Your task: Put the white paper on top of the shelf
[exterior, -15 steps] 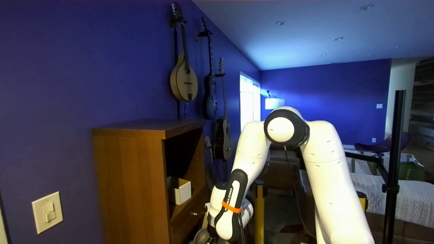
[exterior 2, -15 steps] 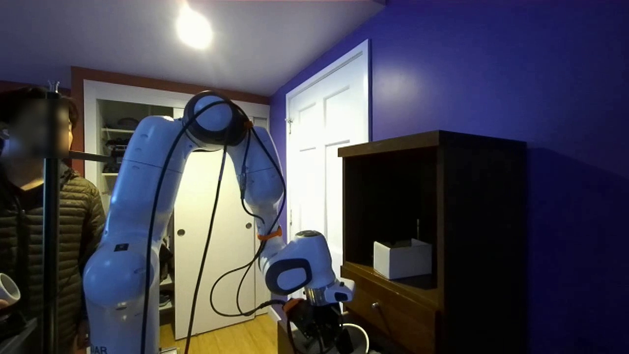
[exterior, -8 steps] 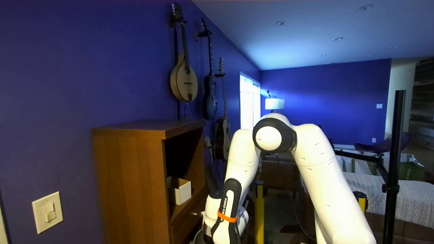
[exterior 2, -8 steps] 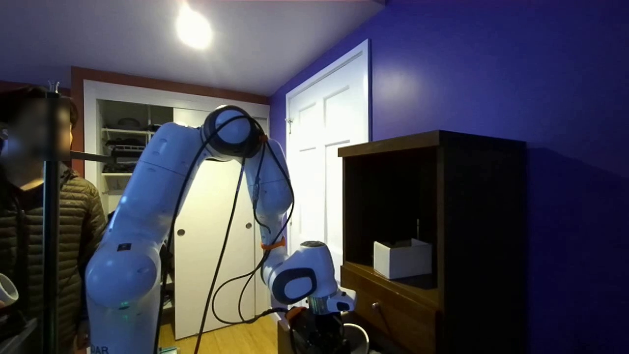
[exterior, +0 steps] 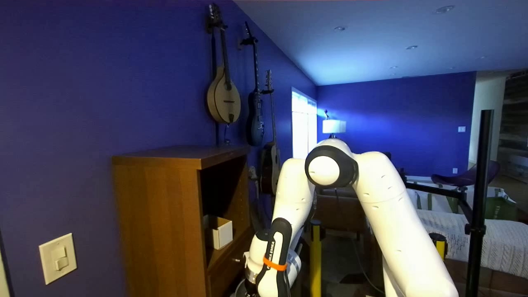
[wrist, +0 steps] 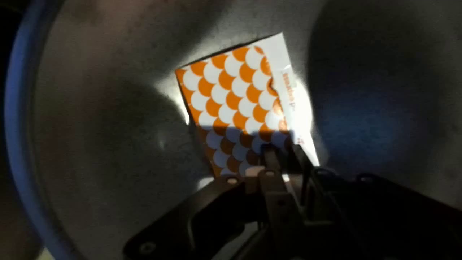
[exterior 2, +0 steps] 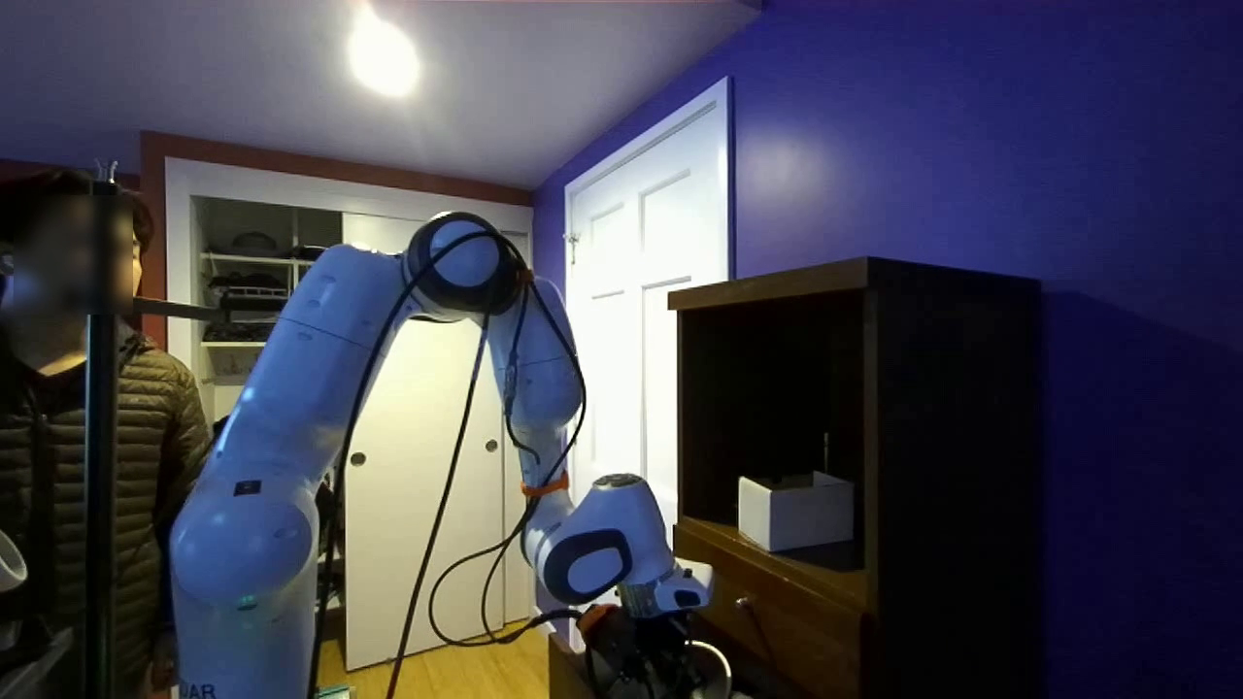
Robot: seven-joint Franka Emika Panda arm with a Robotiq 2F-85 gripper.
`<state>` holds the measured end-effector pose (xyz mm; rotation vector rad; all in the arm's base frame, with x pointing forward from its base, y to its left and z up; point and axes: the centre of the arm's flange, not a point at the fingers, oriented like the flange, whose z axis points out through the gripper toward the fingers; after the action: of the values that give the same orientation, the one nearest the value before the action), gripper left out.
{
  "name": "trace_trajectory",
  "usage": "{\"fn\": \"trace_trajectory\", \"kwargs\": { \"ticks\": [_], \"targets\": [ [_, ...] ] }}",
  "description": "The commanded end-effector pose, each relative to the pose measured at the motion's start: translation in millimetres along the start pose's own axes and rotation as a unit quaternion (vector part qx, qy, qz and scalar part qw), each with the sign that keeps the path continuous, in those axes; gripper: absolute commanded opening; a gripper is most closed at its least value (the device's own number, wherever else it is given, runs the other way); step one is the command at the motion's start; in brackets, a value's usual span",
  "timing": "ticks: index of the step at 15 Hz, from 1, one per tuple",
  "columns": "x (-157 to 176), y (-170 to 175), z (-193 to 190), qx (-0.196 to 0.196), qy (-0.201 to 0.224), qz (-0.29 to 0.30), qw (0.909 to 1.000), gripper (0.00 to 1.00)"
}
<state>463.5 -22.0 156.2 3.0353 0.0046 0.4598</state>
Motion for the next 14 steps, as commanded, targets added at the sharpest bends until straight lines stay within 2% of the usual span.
{"fn": "trace_trajectory", "kwargs": {
  "ticks": [1, 4, 5, 6, 7, 9, 11, 14],
  "targets": [
    [10, 5, -4, -0.023, 0.039, 0.001, 0.999, 0.0],
    [14, 11, -28, -0.033, 0.067, 0.0, 0.9972, 0.0],
    [14, 12, -35, -0.037, 0.054, 0.001, 0.9978, 0.0],
    [14, 14, -39, -0.047, 0.038, 0.005, 0.9982, 0.26],
    [13, 16, -42, -0.05, 0.021, 0.008, 0.9985, 0.27],
    [9, 24, -48, -0.062, -0.015, 0.014, 0.9979, 0.4],
    [8, 28, -63, -0.049, -0.044, 0.024, 0.9975, 0.54],
    [5, 14, -78, -0.004, -0.08, 0.019, 0.9966, 0.74]
  ]
}}
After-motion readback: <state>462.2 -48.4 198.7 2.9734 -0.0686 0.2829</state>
